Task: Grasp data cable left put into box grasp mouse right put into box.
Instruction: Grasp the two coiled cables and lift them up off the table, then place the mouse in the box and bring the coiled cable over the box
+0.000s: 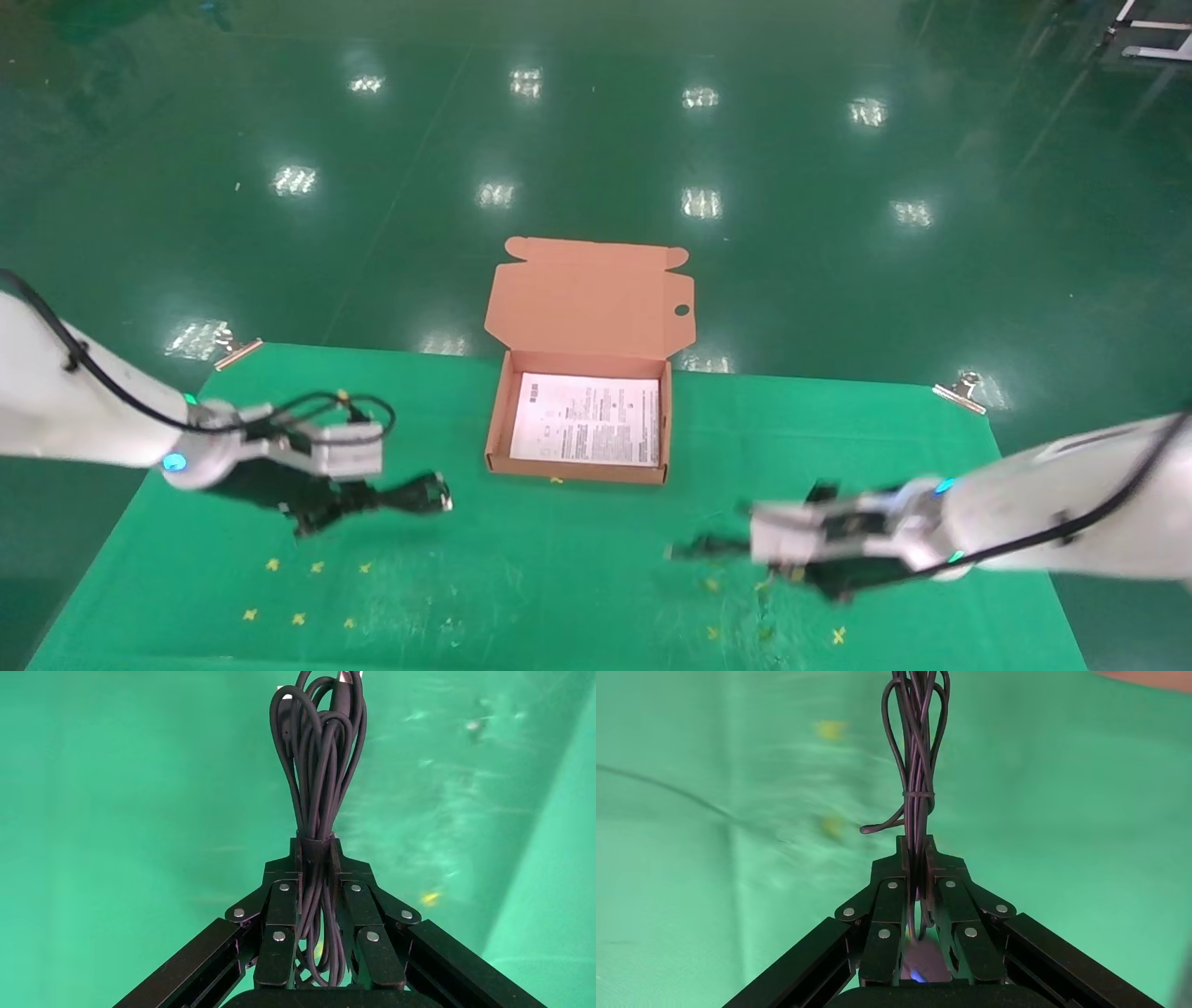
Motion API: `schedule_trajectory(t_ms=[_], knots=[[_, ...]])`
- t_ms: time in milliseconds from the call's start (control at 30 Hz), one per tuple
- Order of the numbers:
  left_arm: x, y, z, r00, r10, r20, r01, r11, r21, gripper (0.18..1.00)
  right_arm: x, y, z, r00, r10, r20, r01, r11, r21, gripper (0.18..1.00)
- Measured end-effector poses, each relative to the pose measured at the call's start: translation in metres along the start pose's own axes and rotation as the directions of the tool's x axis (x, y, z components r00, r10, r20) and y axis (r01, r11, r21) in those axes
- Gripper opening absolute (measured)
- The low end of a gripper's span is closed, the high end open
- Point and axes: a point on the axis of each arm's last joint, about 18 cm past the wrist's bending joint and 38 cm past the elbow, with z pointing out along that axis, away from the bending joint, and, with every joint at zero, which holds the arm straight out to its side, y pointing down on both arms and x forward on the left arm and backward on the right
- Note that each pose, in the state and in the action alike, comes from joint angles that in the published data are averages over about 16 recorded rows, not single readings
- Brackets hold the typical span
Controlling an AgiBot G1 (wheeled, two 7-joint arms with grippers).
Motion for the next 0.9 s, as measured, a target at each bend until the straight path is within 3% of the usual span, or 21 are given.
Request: schedule_trajectory(t_ms=[200,467,700,900], knots=[[-0.039,-0.012,-0.034,0.989,0.054,0.138,-0.054,0.999,-0.002,0.248,0.06,-0.01,-0.053,0.983,0.048,-0.176,-0.041,0.998,0.042,0.21],[-0.085,-0.048,-0.083,0.935,0.104,0.34,-0.116,0.993,0.016,0.246,0.151,-0.063,-0.118,0.921,0.054,-0.385,0.006,0.988,0.152,0.21],[-0.107,-0.08,-0.116,0.878,0.124,0.463,-0.162,0.986,0.042,0.245,0.21,-0.119,-0.149,0.876,0.046,-0.481,0.08,0.968,0.238,0.21],[-0.114,-0.097,-0.133,0.844,0.146,0.516,-0.199,0.979,0.049,0.245,0.237,-0.15,-0.161,0.85,0.046,-0.525,0.123,0.951,0.283,0.21]])
